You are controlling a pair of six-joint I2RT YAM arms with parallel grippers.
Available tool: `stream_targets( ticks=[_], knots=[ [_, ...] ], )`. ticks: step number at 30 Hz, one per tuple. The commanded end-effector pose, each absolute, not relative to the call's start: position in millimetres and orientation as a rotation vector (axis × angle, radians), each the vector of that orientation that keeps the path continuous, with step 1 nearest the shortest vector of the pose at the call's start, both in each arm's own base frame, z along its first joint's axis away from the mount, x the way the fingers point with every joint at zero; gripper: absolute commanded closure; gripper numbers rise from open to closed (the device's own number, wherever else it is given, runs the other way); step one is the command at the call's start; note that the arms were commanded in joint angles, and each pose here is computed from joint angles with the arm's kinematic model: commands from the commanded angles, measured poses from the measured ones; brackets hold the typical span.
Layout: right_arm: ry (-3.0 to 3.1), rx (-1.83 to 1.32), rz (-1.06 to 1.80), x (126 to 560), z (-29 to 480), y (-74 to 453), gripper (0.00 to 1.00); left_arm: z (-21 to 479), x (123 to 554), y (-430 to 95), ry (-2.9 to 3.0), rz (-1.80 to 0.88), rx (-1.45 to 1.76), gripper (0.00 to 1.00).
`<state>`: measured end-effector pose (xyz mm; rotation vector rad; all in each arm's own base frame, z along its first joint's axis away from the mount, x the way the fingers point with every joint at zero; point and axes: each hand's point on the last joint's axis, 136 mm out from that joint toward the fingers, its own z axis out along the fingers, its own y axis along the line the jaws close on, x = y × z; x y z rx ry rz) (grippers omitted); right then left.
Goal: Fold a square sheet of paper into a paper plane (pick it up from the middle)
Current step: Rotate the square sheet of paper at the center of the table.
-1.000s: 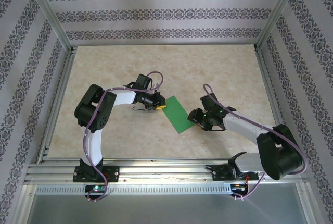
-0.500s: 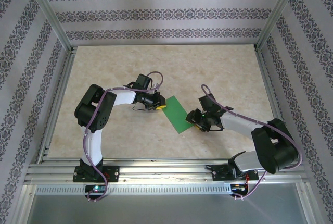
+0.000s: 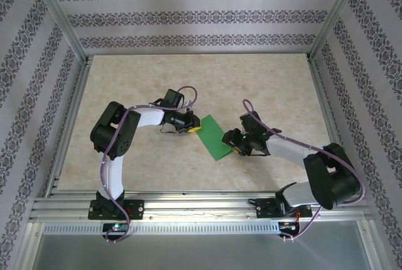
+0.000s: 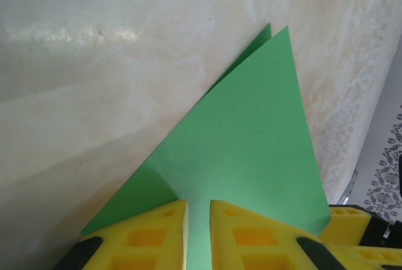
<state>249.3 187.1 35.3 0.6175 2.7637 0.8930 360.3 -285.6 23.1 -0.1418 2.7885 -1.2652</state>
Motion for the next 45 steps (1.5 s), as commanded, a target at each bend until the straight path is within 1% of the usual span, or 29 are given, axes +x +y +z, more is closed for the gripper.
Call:
stream_targets(
  ticks=[1, 10, 14, 22, 25, 31, 32, 34, 37, 39, 42, 45],
  knots=[
    [2.737, 0.473, 0.931, 259, 52, 194, 0.49, -12, 344, -281, 2.901, -1.191, -0.163, 0.84],
    [2.738, 0.179, 1.058, 278, 65, 205, 0.47, -12, 343, -281, 2.909, -1.192, -0.153, 0.84],
    [2.754, 0.131, 1.167, 284, 66, 213, 0.48, -13, 342, -280, 2.91, -1.189, -0.151, 0.84],
    [2.8, 0.151, 1.225, 294, 51, 215, 0.54, -10, 345, -282, 2.904, -1.194, -0.147, 0.84],
    [2.805, 0.131, 1.262, 296, 50, 217, 0.62, -7, 346, -283, 2.898, -1.204, -0.13, 0.84],
    [2.824, 0.143, 1.295, 301, 42, 214, 0.82, 7, 348, -286, 2.865, -1.225, -0.071, 0.83],
    [2.822, 0.147, 1.301, 302, 42, 215, 0.87, 13, 349, -287, 2.845, -1.235, -0.056, 0.81],
    [2.819, 0.159, 1.313, 301, 43, 216, 0.93, 24, 351, -288, 2.811, -1.243, -0.028, 0.74],
    [2.803, 0.23, 1.307, 300, 47, 215, 0.97, 45, 353, -289, 2.745, -1.26, 0.014, 0.66],
    [2.795, 0.35, 1.265, 300, 46, 208, 0.98, 61, 352, -288, 2.691, -1.269, 0.043, 0.62],
    [2.715, 0.515, 1.278, 301, 51, 207, 0.99, 79, 350, -286, 2.629, -1.278, 0.069, 0.59],
    [2.674, 0.655, 1.213, 295, 51, 204, 1.0, 90, 345, -283, 2.587, -1.283, 0.085, 0.59]
  ],
)
